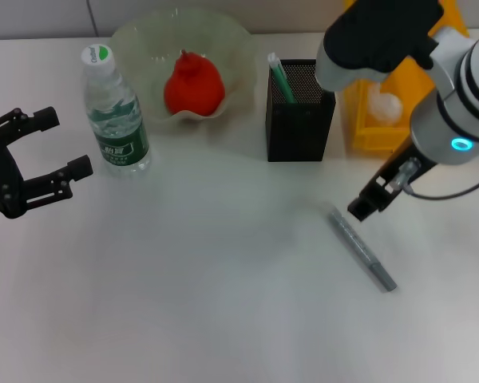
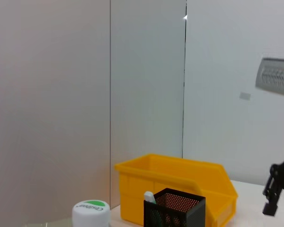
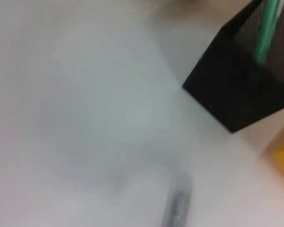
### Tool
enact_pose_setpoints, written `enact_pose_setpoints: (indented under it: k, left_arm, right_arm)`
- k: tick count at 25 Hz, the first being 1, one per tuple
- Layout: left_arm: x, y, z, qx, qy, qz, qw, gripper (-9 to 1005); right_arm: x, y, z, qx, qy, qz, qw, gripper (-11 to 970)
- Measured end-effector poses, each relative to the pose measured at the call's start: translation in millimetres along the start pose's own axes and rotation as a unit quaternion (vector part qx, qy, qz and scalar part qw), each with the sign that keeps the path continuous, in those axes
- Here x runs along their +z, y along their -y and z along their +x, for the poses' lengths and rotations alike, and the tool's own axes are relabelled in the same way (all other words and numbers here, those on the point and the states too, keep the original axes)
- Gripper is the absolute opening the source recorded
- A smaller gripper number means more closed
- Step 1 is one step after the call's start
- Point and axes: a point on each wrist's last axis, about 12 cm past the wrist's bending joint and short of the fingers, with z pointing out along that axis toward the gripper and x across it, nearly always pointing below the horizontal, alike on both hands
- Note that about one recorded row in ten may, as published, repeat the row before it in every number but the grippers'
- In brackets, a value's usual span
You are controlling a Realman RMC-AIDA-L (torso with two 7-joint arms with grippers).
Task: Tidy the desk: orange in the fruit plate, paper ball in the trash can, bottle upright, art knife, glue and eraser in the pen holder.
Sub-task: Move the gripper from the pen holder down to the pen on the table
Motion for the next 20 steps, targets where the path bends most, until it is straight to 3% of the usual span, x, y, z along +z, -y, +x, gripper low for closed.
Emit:
enact_pose_setpoints:
  k: [8, 20]
  left_arm:
    - [2, -4.0, -4, 0.004, 0.001, 0.001, 1.000, 860]
    - [6, -5.7, -5, 0.005, 0.001, 0.002, 1.000, 861]
  right_arm:
    - [32, 11.6, 10, 0.047, -0.028, -0.030, 0.998, 697]
    - [52, 8.0, 6, 0.042, -0.034, -0.040, 0.998, 697]
